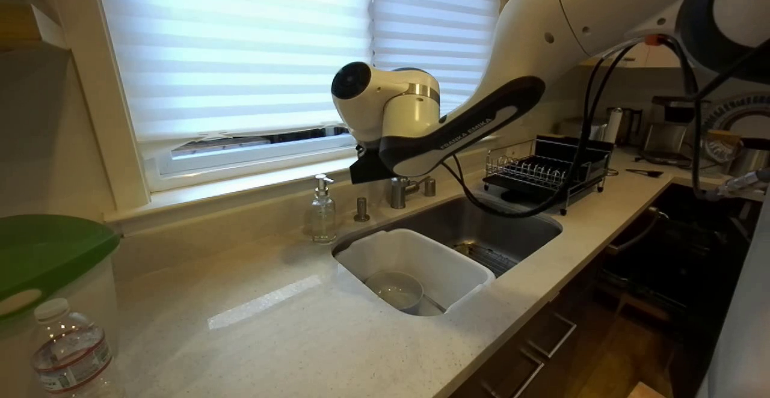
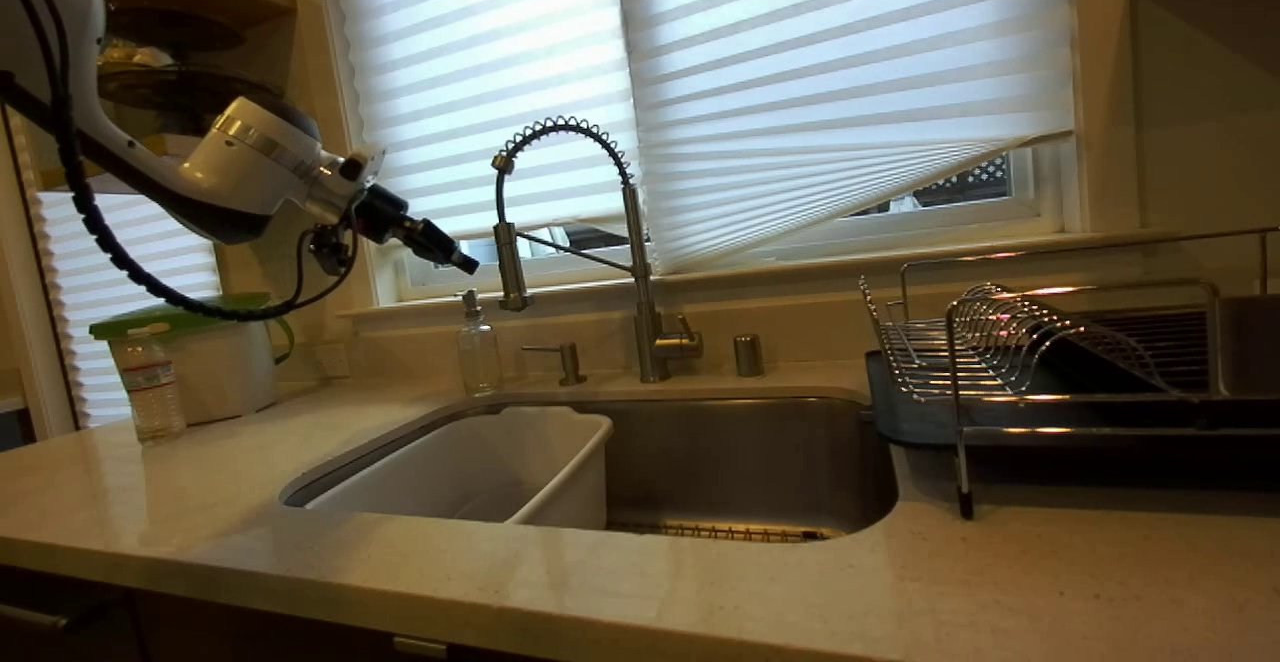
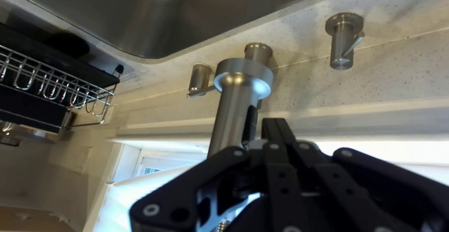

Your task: Push the tap to the right

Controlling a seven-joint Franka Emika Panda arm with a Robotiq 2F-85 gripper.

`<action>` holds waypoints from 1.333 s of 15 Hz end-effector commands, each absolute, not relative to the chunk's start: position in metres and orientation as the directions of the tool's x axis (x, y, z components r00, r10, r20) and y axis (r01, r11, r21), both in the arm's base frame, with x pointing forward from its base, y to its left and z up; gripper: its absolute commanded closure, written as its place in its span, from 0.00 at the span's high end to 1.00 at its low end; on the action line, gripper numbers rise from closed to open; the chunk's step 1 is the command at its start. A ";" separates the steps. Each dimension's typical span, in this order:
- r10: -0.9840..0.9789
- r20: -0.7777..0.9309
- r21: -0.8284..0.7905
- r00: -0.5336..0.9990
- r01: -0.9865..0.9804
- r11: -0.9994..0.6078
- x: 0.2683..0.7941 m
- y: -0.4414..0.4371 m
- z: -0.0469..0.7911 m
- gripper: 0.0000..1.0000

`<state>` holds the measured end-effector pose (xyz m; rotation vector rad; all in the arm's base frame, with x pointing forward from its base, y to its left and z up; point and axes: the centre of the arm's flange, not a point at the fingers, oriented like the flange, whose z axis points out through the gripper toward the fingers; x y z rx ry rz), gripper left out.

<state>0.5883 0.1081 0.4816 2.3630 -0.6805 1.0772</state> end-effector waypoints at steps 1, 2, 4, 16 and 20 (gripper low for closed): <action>-0.246 0.830 0.173 0.501 -0.650 -0.740 0.597 0.102 0.471 0.00; -0.245 0.840 0.165 0.484 -0.659 -0.734 0.598 0.098 0.469 0.00; -0.227 0.863 0.153 0.451 -0.663 -0.733 0.599 0.093 0.467 0.00; -0.229 0.885 0.144 0.406 -0.706 -0.693 0.593 0.062 0.446 0.00; -0.266 0.882 0.144 0.389 -0.760 -0.634 0.578 0.034 0.435 0.00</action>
